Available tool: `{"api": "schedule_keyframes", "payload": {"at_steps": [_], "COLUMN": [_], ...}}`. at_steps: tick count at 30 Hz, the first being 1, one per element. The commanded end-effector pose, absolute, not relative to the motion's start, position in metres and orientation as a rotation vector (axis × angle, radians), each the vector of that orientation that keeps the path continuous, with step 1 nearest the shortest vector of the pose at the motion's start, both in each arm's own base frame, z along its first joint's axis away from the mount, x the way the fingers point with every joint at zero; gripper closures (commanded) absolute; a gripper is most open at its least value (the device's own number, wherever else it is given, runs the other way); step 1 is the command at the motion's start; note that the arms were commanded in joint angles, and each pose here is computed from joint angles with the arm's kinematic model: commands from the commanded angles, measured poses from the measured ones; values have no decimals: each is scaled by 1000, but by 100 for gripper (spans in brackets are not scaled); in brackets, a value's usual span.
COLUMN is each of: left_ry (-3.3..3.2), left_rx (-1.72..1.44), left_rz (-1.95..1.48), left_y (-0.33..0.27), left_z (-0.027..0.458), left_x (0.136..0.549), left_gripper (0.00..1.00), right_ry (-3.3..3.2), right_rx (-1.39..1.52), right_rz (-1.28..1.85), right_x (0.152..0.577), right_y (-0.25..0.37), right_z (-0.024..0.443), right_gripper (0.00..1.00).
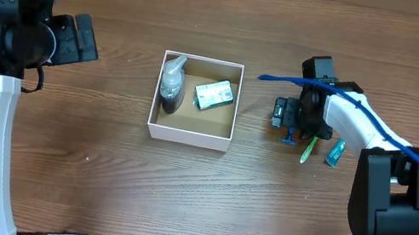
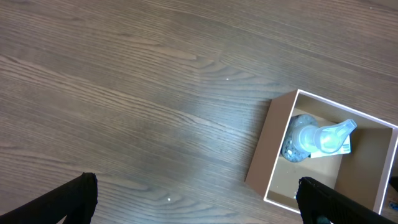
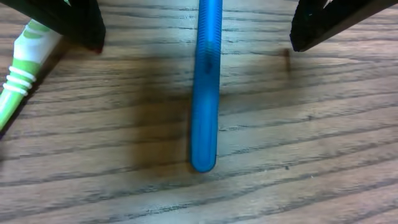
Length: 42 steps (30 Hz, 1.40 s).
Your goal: Pack container
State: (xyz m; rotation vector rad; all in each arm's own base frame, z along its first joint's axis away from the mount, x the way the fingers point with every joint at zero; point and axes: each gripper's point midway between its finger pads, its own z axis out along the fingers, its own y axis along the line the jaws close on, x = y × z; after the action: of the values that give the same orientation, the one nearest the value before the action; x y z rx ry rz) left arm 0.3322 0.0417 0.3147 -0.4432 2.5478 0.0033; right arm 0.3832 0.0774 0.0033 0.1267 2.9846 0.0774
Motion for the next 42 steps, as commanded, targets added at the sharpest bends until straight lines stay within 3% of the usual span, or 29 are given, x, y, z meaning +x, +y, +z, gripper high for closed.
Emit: {"api": "schedule_keyframes", "payload": {"at_steps": [1,4,8,10,14,21,27,31,34,36,38,42], "left_ry": [2555,2555,2555,2555,2555,2556,2556,2554,2554,2554,2554,2557], "left_rx": [-413,-413,-413,-413,-413,-413,-413,-413,-412,-413,-413,-414], "left_rz": [-4,-3,-3,-3,-3,-3,-3,-3,-3,-3,-3,-3], "left_y": [41,41,41,41,41,41,41,41,41,41,41,41], "left_z": [313,313,313,313,313,313,313,313,313,313,313,313], "left_x": [334,334,334,334,334,334,334,334,334,334,334,334], "left_gripper": [0,0,0,0,0,0,0,0,0,0,0,0], "right_ry": [2993,2992,2996,2996,2999,3000,2984,2825,2587,2484,2446,2510], "right_rx": [118,118,118,118,118,118,122,85,-45,-148,-188,-111], "right_rz": [87,87,86,85,85,84,90,147,252,321,423,516], "right_x": [386,386,385,385,385,384,390,407,408,397,379,371], "right_y": [80,80,80,80,80,80,82,95,135,170,216,262], "right_z": [-5,-5,-6,-6,-6,-6,20,115,210,242,254,225], "right_gripper": [2,9,41,48,74,96,96,96,96,96,96,96]}}
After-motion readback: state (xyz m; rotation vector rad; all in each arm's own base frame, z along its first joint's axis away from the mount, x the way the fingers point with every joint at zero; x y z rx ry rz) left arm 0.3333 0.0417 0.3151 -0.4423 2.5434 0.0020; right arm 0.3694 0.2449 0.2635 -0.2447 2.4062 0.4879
